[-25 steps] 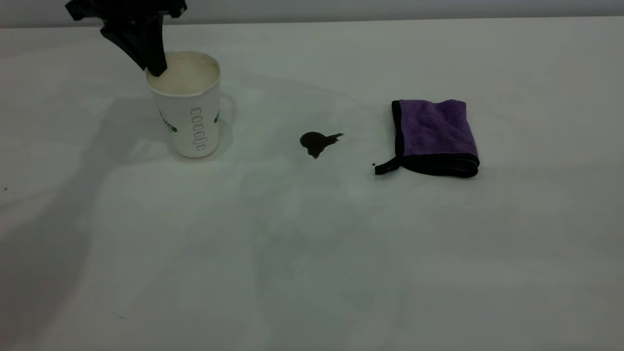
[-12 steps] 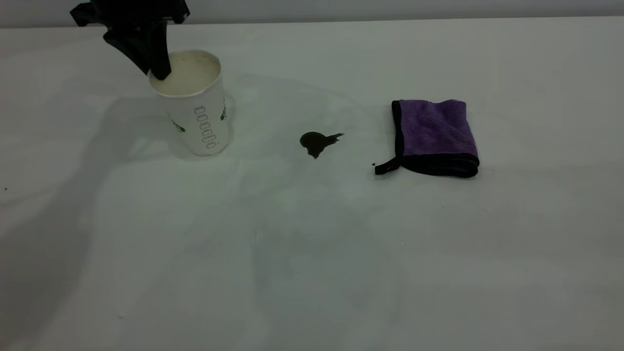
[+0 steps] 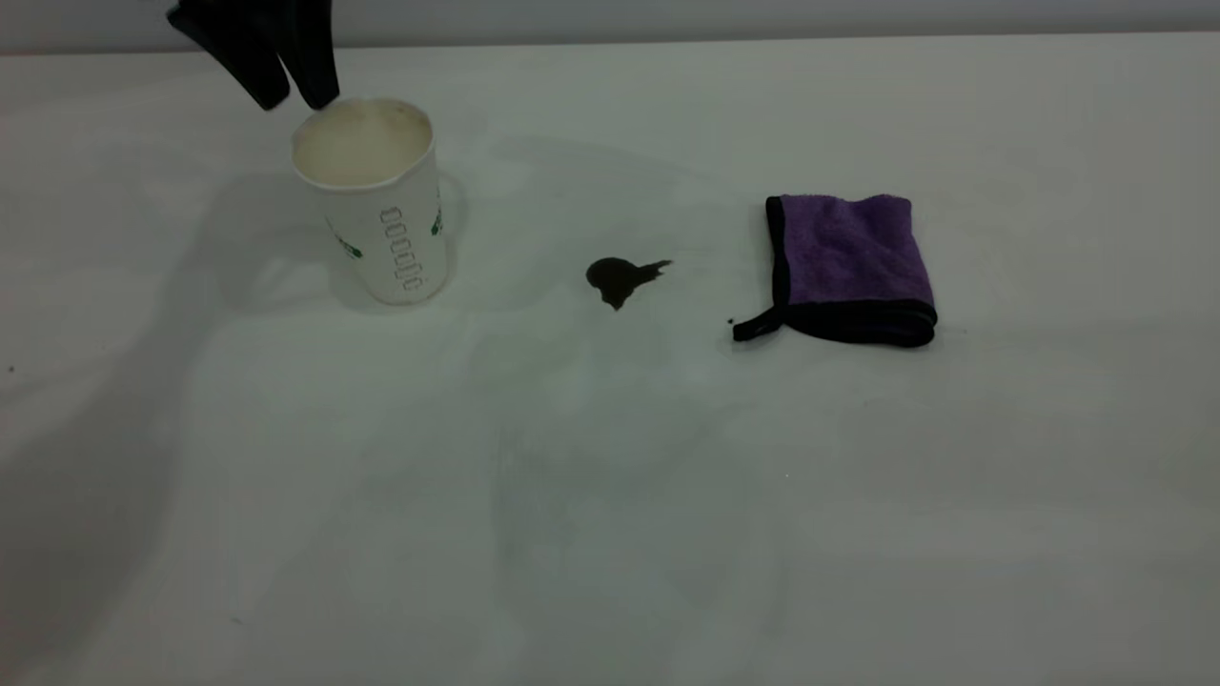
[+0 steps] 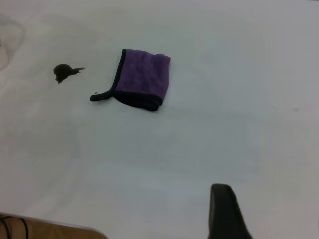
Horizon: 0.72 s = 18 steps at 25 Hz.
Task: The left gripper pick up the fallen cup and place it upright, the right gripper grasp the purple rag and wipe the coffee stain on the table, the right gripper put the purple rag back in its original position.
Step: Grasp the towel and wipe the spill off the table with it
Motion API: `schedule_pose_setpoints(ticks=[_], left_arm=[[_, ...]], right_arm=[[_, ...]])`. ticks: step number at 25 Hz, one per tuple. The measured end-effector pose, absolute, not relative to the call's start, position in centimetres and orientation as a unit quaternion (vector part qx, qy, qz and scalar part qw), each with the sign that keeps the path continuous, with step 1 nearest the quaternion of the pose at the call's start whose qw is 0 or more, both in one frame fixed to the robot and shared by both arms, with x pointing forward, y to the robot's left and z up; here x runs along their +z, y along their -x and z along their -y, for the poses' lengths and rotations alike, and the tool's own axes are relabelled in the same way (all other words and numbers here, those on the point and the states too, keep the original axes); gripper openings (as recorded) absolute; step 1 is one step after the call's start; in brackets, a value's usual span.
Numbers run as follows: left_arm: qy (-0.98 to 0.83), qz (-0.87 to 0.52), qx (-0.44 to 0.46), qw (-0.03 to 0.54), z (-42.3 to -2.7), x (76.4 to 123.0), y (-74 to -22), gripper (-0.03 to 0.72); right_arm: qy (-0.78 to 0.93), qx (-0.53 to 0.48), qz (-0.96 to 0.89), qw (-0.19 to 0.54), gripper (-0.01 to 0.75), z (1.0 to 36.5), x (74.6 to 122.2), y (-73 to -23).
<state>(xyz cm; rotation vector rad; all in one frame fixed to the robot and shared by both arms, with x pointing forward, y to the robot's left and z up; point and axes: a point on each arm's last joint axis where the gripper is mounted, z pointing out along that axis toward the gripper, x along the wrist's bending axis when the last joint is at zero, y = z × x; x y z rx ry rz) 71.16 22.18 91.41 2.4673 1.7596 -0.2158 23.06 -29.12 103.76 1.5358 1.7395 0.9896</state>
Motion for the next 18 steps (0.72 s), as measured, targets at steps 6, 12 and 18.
schedule_pose_setpoints(ticks=[6, 12, 18], left_arm=[[-0.809, -0.577, -0.014, 0.107, -21.9, 96.4, -72.5, 0.443], [-0.807, -0.559, 0.057, 0.181, -20.2, 106.5, -69.8, 0.444], [-0.810, -0.515, 0.120, 0.254, -18.7, 117.4, -61.5, 0.444]], right_arm=[[-0.580, 0.374, -0.657, 0.305, 0.480, 29.1, 103.8, -23.1], [-0.580, 0.374, -0.657, 0.305, 0.480, 29.1, 103.8, -23.1], [-0.580, 0.374, -0.657, 0.305, 0.480, 29.1, 103.8, -23.1]])
